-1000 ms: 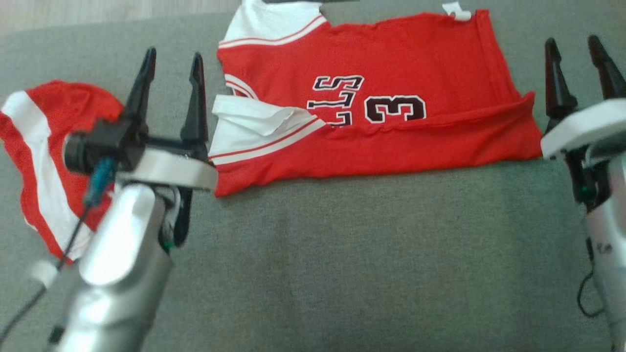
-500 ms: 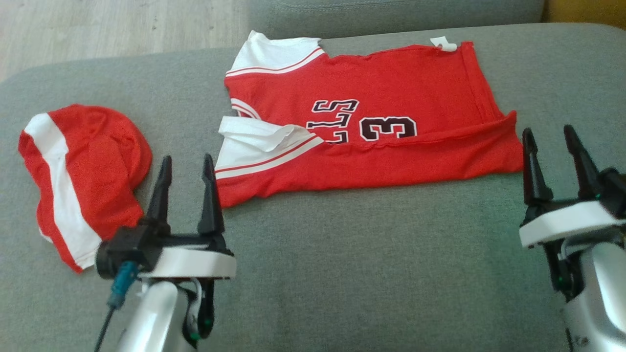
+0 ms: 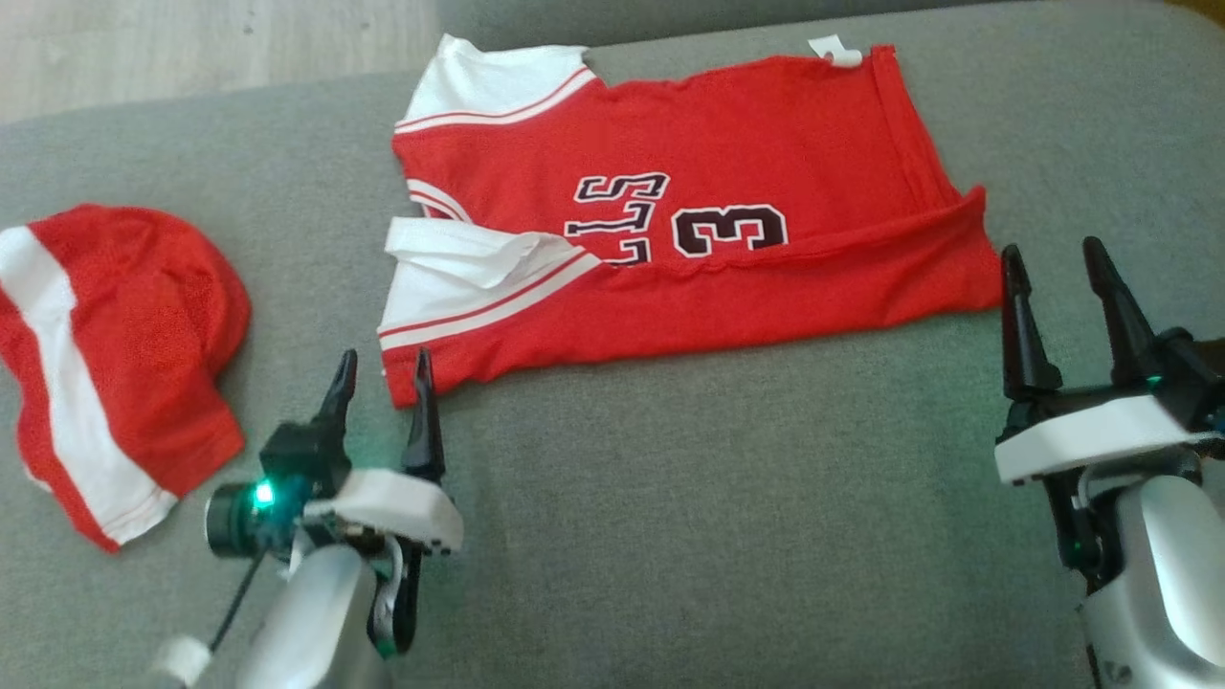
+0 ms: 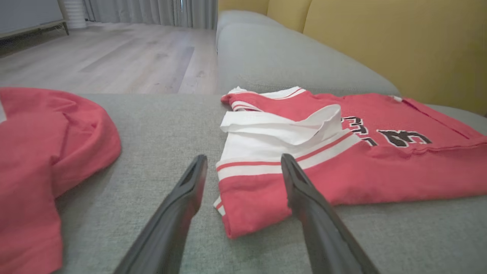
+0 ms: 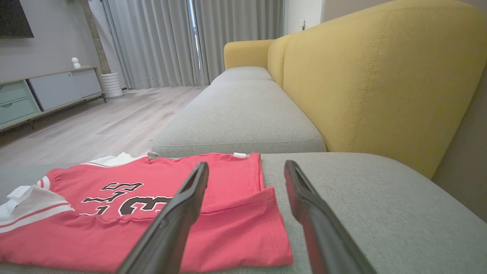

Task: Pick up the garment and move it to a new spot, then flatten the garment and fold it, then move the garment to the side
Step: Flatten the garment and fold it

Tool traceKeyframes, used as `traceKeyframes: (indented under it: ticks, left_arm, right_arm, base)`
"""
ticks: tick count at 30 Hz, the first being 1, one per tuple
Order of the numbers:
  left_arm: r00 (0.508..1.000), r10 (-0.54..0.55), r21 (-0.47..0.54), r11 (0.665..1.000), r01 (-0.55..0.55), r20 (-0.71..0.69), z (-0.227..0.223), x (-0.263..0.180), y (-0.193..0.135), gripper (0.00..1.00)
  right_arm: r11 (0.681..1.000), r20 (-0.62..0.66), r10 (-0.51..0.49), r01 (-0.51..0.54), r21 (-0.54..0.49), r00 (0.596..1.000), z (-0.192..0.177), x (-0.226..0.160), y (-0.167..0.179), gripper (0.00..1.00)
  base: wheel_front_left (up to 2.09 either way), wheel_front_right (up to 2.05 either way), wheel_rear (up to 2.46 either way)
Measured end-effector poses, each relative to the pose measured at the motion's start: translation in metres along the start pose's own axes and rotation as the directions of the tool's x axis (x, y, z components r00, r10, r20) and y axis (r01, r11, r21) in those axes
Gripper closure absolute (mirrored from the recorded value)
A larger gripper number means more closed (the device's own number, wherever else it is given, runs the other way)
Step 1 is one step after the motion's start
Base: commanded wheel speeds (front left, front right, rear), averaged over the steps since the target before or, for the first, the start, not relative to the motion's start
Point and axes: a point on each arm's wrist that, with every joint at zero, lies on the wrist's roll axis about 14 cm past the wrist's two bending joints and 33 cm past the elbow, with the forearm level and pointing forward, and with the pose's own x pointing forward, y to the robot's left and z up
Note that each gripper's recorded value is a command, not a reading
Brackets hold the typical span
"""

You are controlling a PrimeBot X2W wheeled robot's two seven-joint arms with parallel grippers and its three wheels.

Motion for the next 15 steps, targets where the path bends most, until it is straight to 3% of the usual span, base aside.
traceKeyframes:
  ticks: [10, 15]
  left_arm:
    - [0.973, 0.025, 0.052, 0.999, -0.013, -0.231, -0.048, 0.027, 0.010, 0.00]
    - [0.964, 0.046, 0.064, 0.997, -0.030, -0.262, -0.052, 0.038, 0.014, 0.00]
  right_arm:
    - [1.000, -0.026, -0.020, 0.020, -0.010, 0.999, -0.010, 0.003, -0.007, 0.00]
    - [0.999, -0.029, -0.032, 0.032, -0.007, 0.999, -0.011, 0.004, -0.010, 0.00]
  base:
    - [0.00, 0.00, 0.00]
    - [0.00, 0.00, 0.00]
